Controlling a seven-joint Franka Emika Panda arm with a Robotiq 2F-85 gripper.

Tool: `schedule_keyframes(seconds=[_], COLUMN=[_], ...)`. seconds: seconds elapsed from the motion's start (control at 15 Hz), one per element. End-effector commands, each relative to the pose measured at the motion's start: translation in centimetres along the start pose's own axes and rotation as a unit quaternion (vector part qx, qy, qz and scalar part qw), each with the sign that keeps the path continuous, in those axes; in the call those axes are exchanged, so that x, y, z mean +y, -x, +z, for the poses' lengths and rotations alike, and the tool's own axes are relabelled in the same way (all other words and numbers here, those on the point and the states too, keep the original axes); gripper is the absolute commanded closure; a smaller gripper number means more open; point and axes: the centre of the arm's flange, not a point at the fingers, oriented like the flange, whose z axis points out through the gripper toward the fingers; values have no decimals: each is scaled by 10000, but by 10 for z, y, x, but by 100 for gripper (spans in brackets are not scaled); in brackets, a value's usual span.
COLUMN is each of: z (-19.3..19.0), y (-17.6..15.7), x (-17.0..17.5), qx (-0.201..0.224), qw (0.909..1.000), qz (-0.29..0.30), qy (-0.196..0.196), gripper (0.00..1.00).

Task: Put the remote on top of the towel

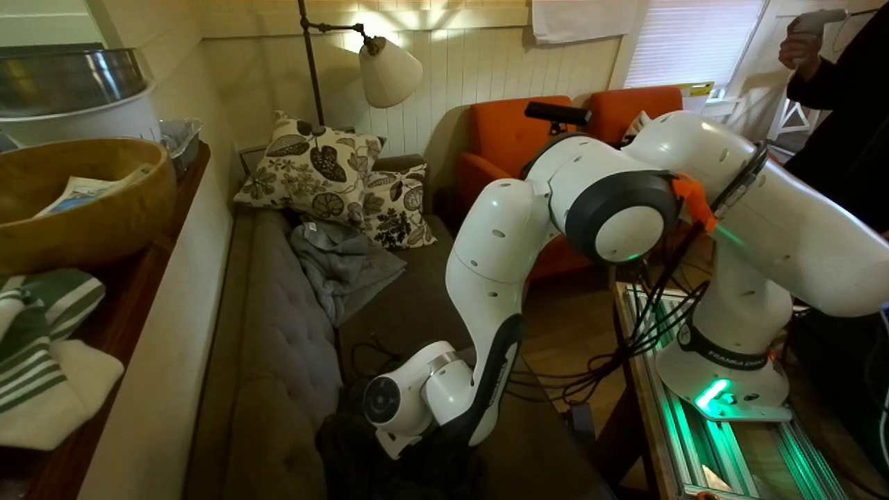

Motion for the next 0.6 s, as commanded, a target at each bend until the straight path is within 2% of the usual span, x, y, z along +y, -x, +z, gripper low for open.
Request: schedule_keyframes(seconds=[0.0,0.2,0.4,0.53], z=[6,3,-12,-10], y=[3,4,22,34], x=[-3,1,-8,0], qx=[-4,96,-64,-212], qw=[10000,10000,9996,9987], qz=[36,9,85,31], qy=[-36,23,266,455], gripper=[0,0,0,0])
